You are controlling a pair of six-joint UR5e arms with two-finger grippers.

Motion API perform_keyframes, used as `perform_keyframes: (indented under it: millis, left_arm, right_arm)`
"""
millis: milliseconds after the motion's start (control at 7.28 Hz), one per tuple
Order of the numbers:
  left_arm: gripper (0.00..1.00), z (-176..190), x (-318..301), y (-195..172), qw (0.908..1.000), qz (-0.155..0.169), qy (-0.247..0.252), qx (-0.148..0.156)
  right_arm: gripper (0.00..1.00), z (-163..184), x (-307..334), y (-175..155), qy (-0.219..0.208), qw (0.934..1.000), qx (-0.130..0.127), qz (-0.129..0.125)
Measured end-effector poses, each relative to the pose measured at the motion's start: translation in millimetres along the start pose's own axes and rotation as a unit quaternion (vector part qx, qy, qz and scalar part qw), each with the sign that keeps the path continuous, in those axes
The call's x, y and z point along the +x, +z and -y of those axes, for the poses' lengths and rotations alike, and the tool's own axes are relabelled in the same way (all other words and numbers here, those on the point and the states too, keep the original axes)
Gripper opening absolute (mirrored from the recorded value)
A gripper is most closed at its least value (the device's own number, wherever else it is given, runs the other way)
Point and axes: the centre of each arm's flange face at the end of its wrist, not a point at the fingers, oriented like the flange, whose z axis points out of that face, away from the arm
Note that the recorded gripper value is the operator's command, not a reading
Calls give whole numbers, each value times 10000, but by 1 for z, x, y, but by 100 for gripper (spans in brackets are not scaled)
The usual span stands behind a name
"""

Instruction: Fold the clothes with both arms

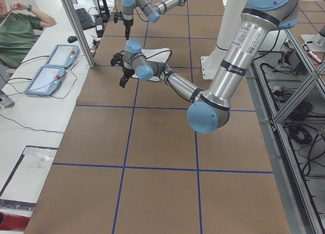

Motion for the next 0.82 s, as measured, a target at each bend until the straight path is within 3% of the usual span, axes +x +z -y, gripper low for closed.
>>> perform_keyframes:
  millis: [412, 824]
  left_arm:
    - [99, -57, -128, -58, 9973, 267, 559, -401]
    - [100, -151, -267, -112, 9940, 477, 766, -624]
  right_arm:
    - [100, -53, 193, -34, -818, 9961, -258, 226]
    - [100, -134, 373, -30, -1348, 9884, -505, 475]
